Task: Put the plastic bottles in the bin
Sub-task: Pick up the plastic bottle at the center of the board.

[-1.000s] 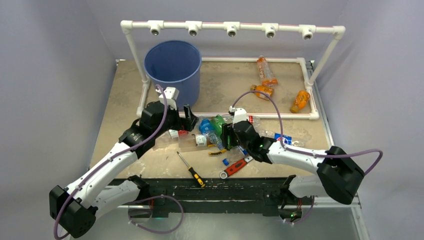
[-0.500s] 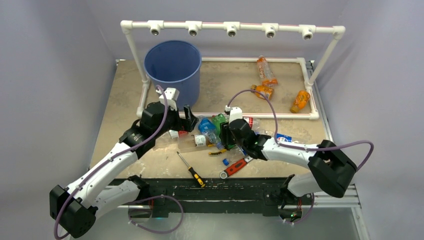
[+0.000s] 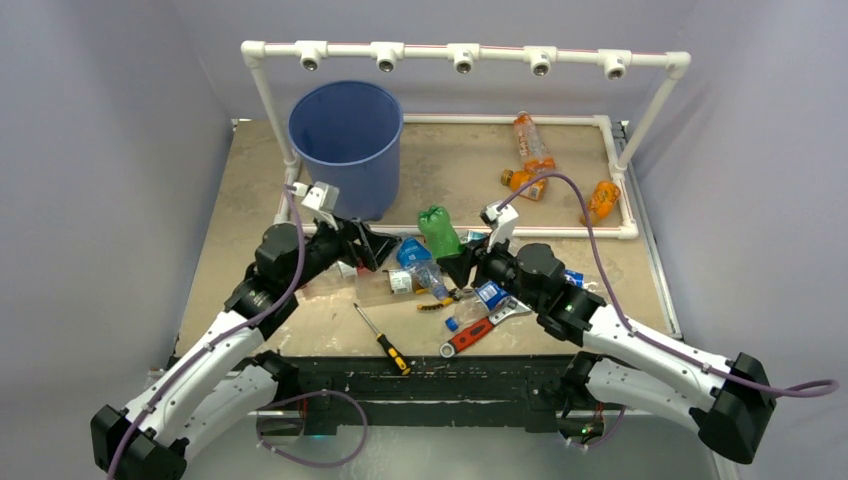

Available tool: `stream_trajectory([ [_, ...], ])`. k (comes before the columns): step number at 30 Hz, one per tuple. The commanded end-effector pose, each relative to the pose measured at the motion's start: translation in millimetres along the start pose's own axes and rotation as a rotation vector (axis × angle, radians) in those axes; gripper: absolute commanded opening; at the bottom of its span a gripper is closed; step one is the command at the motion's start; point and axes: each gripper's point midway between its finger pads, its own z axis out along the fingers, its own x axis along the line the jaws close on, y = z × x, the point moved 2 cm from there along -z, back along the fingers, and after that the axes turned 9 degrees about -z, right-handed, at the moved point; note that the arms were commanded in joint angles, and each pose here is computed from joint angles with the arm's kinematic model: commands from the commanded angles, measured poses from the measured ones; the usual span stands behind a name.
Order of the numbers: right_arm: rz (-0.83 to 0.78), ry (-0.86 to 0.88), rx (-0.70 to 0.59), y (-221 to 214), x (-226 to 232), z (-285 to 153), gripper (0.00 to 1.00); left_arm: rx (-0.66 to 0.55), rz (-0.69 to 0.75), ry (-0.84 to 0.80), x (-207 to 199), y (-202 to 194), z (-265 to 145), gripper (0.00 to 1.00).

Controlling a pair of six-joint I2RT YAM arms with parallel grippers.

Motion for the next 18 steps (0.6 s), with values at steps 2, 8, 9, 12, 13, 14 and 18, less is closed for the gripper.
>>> stream_trajectory([
  [2,-0.017,0.191,0.003,-1,30,-7,0.44,-0.061,-0.002,-0.342,-56,15,-13,0.99],
  [8,0.002,0.273,-0.015,1,43,-10,0.43,-0.029,-0.027,-0.477,-72,7,-17,0.99],
  [9,0.005,0.286,-0.024,2,45,-10,0.44,-0.017,-0.039,-0.476,-71,4,-15,0.99],
  [12,0.011,0.322,-0.032,3,52,-9,0.44,0.026,-0.062,-0.445,-64,-3,-6,0.99],
  [13,0.011,0.33,-0.033,4,54,-9,0.43,0.038,-0.068,-0.437,-63,-4,-4,0.98],
  [14,0.009,0.334,-0.033,3,55,-9,0.43,0.048,-0.074,-0.434,-62,-6,-2,0.98],
  [18,-0.002,0.345,-0.032,2,61,-8,0.43,0.068,-0.096,-0.443,-61,-11,1,0.97],
])
